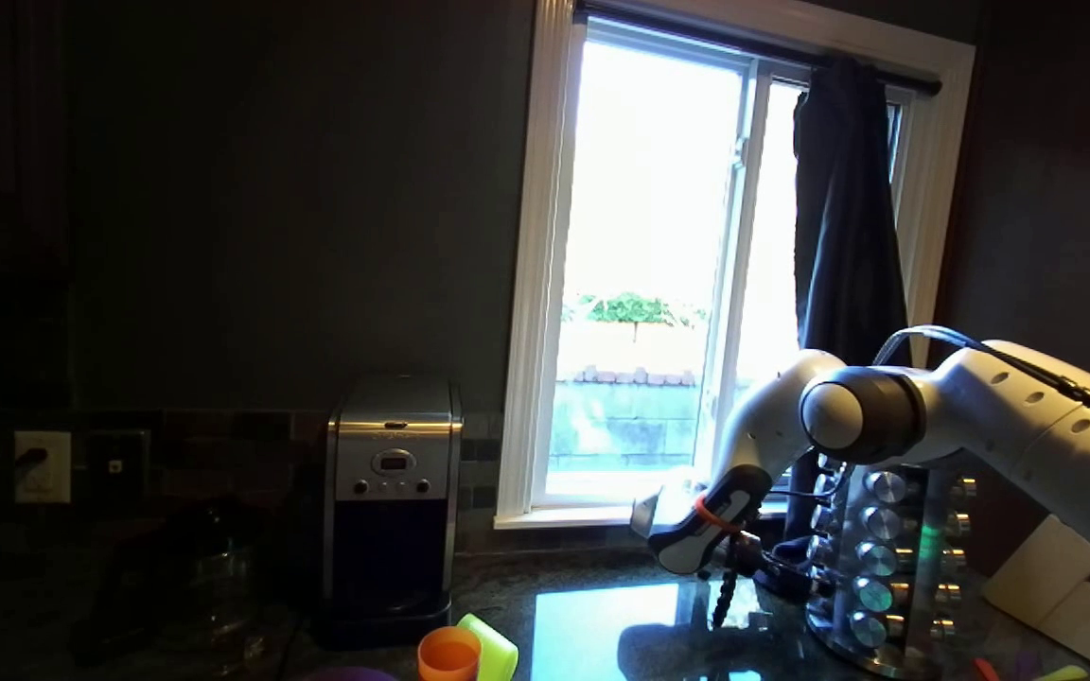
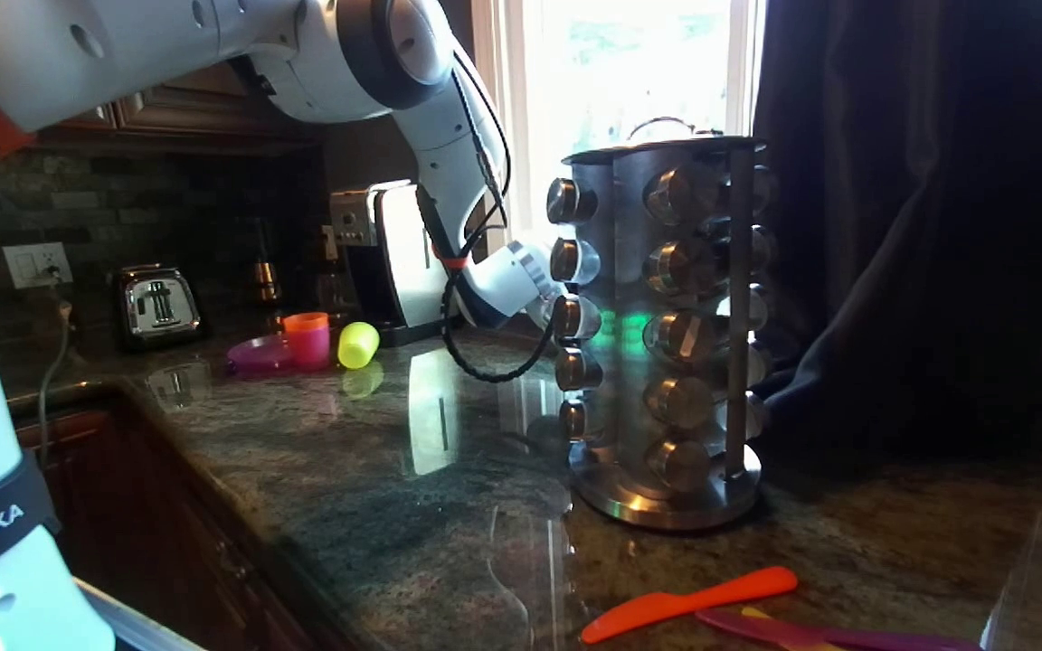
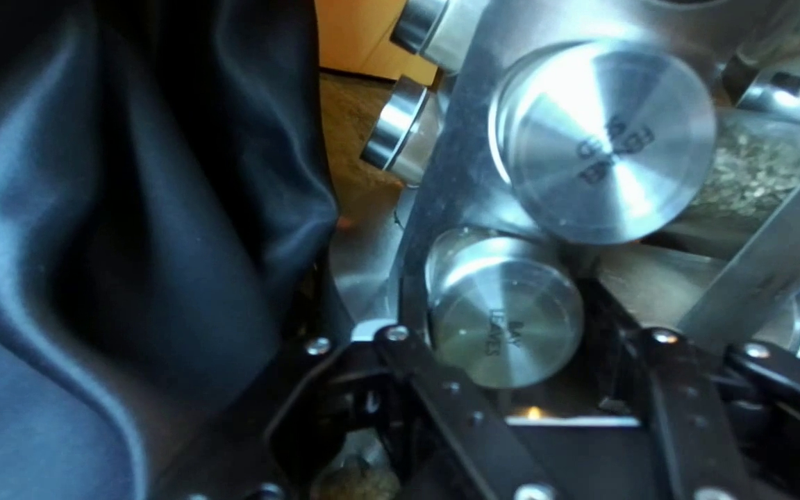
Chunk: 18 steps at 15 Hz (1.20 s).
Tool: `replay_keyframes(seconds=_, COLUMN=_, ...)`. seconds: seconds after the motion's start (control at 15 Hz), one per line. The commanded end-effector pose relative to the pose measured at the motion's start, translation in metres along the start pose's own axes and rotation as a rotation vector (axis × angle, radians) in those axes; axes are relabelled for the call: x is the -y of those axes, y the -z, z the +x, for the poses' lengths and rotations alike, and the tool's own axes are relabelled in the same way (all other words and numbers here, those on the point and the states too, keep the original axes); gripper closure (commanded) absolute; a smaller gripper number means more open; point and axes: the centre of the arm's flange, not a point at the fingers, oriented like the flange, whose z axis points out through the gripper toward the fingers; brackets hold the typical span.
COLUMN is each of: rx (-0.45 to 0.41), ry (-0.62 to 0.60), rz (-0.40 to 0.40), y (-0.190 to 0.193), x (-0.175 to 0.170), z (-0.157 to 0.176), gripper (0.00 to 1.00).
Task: Pick up the spice bottle next to the coffee machine and place it on the spice rack
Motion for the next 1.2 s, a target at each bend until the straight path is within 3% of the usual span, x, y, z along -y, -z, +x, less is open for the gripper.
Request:
replay_keyframes(seconds=0.0, rx=-0.066, ry=0.048, rz=-0.004, y=-0.012, x=0.011, z=0.003, gripper=0.1)
replay_keyframes(seconds=0.13, rx=-0.098, ry=0.066, rz=-0.027, y=-0.01, x=0.016, z=0.002, gripper=0.0)
replay_keyframes(seconds=0.53, rx=-0.283, ry=0.171, rz=-0.121, y=0.015, x=0.049, z=-0.023, gripper=0.0)
replay_keyframes(seconds=1.13, rx=-0.681, ry=0.305, rz=0.006, y=0.061, x=0.103, z=-0.078, gripper=0.0)
